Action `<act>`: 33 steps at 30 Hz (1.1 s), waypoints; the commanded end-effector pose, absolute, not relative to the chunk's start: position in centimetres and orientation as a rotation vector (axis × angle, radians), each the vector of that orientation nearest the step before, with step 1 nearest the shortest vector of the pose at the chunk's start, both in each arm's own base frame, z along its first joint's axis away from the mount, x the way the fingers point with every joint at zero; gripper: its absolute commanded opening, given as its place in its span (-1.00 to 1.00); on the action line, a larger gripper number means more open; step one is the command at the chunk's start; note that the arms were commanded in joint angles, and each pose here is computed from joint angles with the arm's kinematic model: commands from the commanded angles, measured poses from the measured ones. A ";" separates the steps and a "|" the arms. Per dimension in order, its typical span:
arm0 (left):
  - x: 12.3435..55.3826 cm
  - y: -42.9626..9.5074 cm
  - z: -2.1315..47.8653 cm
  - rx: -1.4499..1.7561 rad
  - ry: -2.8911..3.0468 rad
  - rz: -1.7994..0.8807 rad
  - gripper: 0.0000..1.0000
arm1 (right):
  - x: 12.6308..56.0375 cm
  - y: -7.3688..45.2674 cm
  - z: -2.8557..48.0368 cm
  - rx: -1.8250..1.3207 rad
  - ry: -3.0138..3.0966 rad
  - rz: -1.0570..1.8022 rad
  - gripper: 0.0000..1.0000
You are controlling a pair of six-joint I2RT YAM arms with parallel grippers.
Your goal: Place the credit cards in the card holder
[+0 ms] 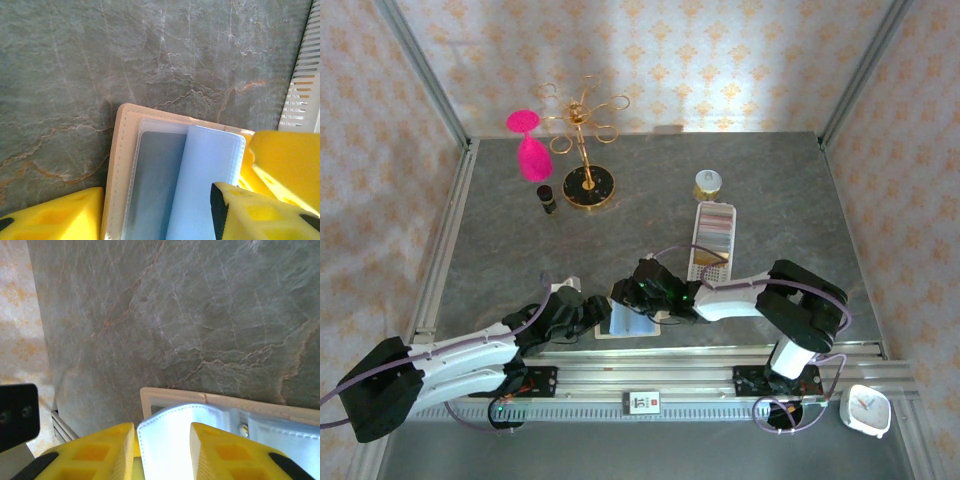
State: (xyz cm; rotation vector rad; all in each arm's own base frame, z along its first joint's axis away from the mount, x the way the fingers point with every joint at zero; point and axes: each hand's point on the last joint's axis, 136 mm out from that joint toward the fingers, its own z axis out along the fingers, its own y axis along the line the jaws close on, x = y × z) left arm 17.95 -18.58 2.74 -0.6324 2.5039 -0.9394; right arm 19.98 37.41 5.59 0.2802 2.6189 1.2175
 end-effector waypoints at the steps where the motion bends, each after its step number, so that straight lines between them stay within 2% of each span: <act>1: 16.8 -18.0 0.8 -0.612 2.567 -0.896 0.12 | 20.4 37.6 6.5 0.310 2.585 1.262 -0.32; 14: 16.8 -18.0 0.9 -0.610 2.563 -0.901 0.13 | 20.1 38.7 5.6 0.256 2.645 1.247 -0.33; 19: 16.8 -18.0 0.8 -0.612 2.563 -0.900 0.13 | 20.1 38.6 5.0 0.254 2.673 1.208 -0.53; 23: 16.9 -17.9 0.9 -0.616 2.557 -0.898 0.13 | 20.2 37.8 5.1 0.281 2.662 1.172 -0.97; 33: 17.2 -17.3 2.0 -0.636 2.517 -0.882 0.13 | 20.3 33.5 6.5 0.288 2.613 1.013 -1.00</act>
